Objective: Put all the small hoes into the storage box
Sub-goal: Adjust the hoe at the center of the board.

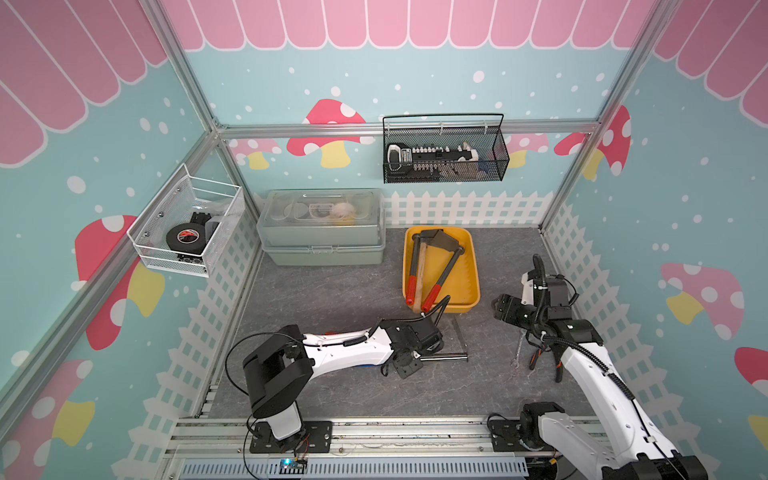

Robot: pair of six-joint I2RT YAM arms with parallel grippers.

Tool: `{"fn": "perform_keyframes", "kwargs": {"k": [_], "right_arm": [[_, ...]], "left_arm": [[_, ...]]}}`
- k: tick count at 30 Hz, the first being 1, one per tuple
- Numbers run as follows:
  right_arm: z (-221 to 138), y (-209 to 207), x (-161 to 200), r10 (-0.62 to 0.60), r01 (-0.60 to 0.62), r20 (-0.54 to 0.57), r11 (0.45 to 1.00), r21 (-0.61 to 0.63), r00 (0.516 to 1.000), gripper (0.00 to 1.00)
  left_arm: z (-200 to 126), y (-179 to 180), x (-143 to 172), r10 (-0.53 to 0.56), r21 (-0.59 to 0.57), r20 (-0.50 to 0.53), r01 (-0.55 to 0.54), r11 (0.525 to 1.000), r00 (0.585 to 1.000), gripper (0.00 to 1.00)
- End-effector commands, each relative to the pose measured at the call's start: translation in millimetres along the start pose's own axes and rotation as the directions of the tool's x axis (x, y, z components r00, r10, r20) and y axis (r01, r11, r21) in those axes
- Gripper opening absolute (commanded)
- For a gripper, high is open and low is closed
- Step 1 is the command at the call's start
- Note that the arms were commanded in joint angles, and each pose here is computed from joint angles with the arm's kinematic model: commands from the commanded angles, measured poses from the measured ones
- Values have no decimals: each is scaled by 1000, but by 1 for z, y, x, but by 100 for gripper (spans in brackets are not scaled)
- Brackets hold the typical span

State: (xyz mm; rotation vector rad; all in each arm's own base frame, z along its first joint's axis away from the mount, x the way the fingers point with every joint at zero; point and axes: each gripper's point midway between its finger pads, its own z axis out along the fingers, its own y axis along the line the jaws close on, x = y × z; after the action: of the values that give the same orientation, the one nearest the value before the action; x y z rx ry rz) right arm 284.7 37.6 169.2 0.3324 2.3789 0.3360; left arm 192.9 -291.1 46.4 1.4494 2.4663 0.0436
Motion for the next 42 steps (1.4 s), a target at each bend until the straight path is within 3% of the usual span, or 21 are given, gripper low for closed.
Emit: {"fn": "perform_keyframes", "kwargs": {"k": [1, 19, 42], "right_arm": [[-2, 5, -9, 7, -7, 23, 1000, -21, 1000, 83], [-6, 3, -8, 2, -2, 33, 1000, -17, 999, 83], [-5, 3, -10, 3, -2, 33, 1000, -12, 999, 83]], "left_arm": [[3, 1, 9, -7, 3, -26, 7, 1000, 1000, 35], [25, -12, 1, -5, 102, -78, 13, 995, 997, 34], [23, -40, -18, 85, 168, -65, -73, 983, 994, 1]]}}
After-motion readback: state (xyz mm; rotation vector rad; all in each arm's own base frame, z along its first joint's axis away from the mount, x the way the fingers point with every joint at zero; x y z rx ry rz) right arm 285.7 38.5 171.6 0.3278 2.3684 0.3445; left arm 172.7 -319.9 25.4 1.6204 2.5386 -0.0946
